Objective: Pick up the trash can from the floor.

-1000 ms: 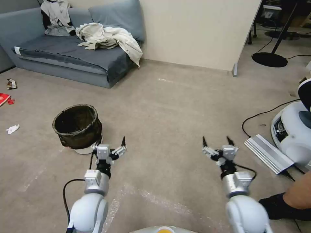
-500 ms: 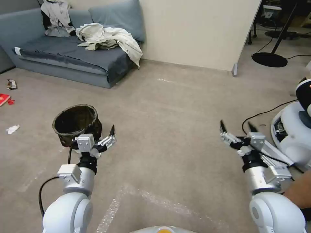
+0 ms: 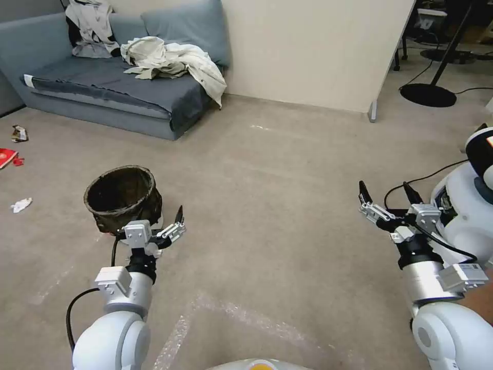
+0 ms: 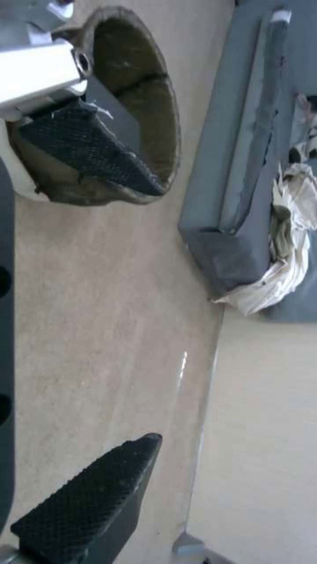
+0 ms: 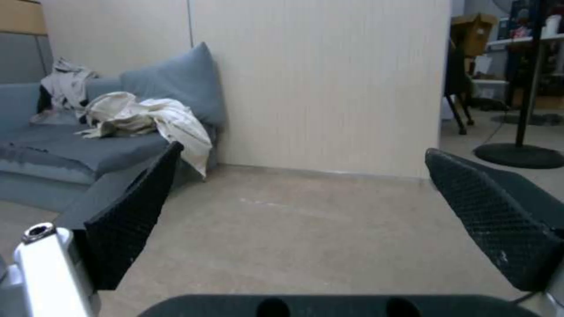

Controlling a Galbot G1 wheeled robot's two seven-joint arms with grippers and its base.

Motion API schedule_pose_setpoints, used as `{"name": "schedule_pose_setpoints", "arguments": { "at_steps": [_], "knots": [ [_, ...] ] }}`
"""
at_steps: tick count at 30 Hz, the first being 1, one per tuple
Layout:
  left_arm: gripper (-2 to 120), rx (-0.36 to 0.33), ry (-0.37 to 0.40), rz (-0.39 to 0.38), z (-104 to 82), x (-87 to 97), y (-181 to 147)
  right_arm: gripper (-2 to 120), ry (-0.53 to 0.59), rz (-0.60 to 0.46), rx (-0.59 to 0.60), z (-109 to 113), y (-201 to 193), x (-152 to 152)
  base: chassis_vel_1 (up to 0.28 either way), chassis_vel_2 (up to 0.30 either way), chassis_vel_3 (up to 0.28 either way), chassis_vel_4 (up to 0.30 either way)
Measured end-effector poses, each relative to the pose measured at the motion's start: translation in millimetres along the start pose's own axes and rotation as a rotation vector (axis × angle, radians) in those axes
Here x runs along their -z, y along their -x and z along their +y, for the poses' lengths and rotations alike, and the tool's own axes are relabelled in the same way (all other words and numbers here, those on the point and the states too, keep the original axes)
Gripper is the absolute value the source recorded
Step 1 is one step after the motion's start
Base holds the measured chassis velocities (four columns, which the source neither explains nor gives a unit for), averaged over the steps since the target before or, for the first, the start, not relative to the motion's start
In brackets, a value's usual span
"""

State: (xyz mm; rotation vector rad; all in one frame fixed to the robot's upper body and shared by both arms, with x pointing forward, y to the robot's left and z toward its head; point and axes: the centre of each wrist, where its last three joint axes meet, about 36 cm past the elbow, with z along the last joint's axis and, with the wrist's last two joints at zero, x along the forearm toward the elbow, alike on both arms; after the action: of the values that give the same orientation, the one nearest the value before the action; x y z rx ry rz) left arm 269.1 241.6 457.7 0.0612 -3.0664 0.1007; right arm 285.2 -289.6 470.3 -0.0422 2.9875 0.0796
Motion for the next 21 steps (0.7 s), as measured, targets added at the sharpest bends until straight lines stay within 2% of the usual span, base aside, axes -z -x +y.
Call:
{"name": "schedule_pose_setpoints", "arguments": {
  "at_steps": [21],
  "knots": [
    [100, 0.019, 0.003, -0.011, 0.4, -6.1, -1.9, 100, 0.024, -0.002, 0.019, 1.1, 2.9, -10.1, 0.072, 0.061, 0.055, 0.069]
  ]
}}
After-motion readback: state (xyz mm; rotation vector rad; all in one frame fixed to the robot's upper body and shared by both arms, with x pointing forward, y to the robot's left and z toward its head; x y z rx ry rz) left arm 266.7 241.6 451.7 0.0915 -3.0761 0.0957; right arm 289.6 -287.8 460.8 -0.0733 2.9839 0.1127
